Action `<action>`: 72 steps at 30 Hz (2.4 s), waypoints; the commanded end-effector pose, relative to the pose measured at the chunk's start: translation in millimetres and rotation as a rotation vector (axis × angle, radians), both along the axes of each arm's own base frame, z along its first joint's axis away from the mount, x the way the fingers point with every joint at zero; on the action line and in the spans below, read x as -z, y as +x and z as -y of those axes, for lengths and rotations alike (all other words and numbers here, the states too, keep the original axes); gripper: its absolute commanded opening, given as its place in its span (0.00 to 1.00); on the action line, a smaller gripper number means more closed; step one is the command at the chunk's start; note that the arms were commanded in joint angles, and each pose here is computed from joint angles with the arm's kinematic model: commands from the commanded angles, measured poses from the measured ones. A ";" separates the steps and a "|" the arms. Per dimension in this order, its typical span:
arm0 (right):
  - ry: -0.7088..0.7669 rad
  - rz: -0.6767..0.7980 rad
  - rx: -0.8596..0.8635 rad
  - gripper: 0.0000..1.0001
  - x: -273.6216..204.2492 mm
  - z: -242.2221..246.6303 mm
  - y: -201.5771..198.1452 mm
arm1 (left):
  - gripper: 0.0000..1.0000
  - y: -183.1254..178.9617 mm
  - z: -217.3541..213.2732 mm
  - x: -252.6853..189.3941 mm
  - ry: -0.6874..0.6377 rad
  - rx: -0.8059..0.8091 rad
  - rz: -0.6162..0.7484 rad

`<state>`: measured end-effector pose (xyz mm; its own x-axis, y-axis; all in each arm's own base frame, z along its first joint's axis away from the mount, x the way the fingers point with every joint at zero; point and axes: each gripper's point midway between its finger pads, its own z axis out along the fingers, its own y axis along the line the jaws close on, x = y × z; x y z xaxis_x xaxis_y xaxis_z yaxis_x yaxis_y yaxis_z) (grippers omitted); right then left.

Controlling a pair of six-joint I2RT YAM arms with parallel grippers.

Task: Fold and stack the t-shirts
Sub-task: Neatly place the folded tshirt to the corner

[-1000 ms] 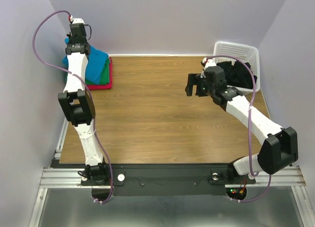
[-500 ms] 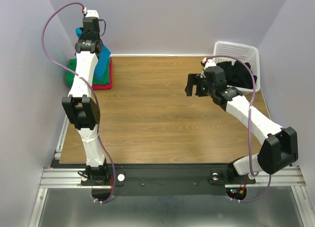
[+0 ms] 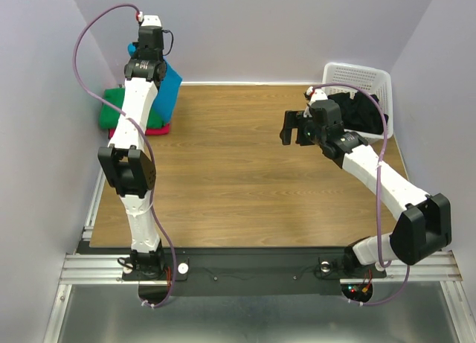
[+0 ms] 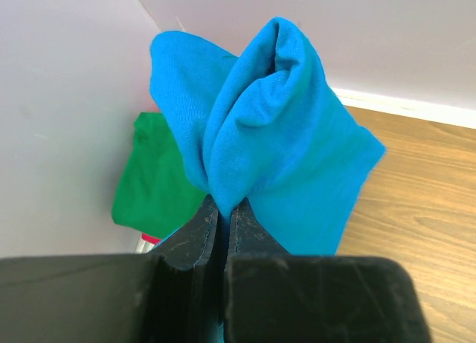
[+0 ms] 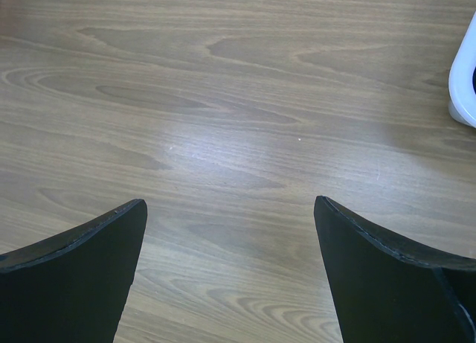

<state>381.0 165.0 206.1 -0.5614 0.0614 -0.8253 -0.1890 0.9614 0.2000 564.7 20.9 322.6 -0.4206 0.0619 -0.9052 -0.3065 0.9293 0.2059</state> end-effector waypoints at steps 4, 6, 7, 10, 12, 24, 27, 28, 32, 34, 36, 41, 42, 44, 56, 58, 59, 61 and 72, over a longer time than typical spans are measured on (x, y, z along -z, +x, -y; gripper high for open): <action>0.012 0.038 0.011 1.00 -14.8 1.8 2.3 | 0.00 11.1 -21.2 -0.1 0.004 -0.059 0.058; 0.010 0.036 0.014 1.00 -13.7 2.3 3.4 | 0.00 16.0 -24.9 14.2 0.001 -0.057 0.033; 0.010 0.036 0.012 1.00 -13.3 1.6 3.5 | 0.00 17.0 -28.7 16.8 -0.001 -0.062 0.029; 0.008 0.032 0.013 1.00 -11.9 1.6 4.0 | 0.00 19.7 -27.2 21.0 -0.004 -0.054 0.016; 0.007 0.032 0.015 1.00 -11.9 1.9 4.1 | 0.00 19.0 -26.4 14.9 -0.015 -0.050 0.032; 0.010 0.041 0.016 1.00 -15.5 2.7 3.0 | 0.00 17.0 14.3 -13.2 -0.087 0.045 0.102; 0.010 0.044 0.019 1.00 -16.5 3.6 2.1 | 0.00 19.3 19.9 -14.8 -0.102 0.059 0.106; 0.010 0.046 0.018 1.00 -17.1 3.5 1.5 | 0.00 19.3 21.4 -14.3 -0.105 0.062 0.103; 0.010 0.044 0.017 1.00 -16.6 3.2 2.4 | 0.00 19.9 24.8 -16.9 -0.110 0.074 0.109; 0.009 0.041 0.016 1.00 -15.5 2.3 2.8 | 0.00 19.9 25.7 -22.4 -0.117 0.077 0.122; 0.005 0.036 0.016 1.00 -13.1 2.7 3.7 | 0.00 20.1 28.6 -25.6 -0.124 0.093 0.128; 0.005 0.033 0.017 1.00 -11.8 2.5 4.0 | 0.00 21.2 28.8 -18.9 -0.125 0.096 0.116; 0.005 0.034 0.019 1.00 -12.5 2.7 4.3 | 0.00 22.2 31.4 -17.0 -0.133 0.113 0.111; 0.005 0.031 0.017 1.00 -11.3 2.3 4.5 | 0.00 24.7 40.8 -17.8 -0.176 0.148 0.123; -0.003 0.018 0.018 1.00 -5.6 1.8 6.4 | 0.00 28.6 67.9 -29.2 -0.206 0.262 0.148; -0.003 0.018 0.018 1.00 -5.7 1.7 6.7 | 0.00 25.8 71.9 -32.0 -0.200 0.278 0.150; -0.005 0.019 0.020 1.00 -5.7 2.2 6.9 | 0.00 26.2 73.6 -33.4 -0.203 0.287 0.161; -0.006 0.017 0.020 1.00 -5.1 2.1 7.1 | 0.00 26.6 68.2 -34.2 -0.173 0.271 0.166; -0.010 0.009 0.018 1.00 -1.6 0.9 9.3 | 0.00 29.7 4.4 17.6 -0.076 0.115 0.049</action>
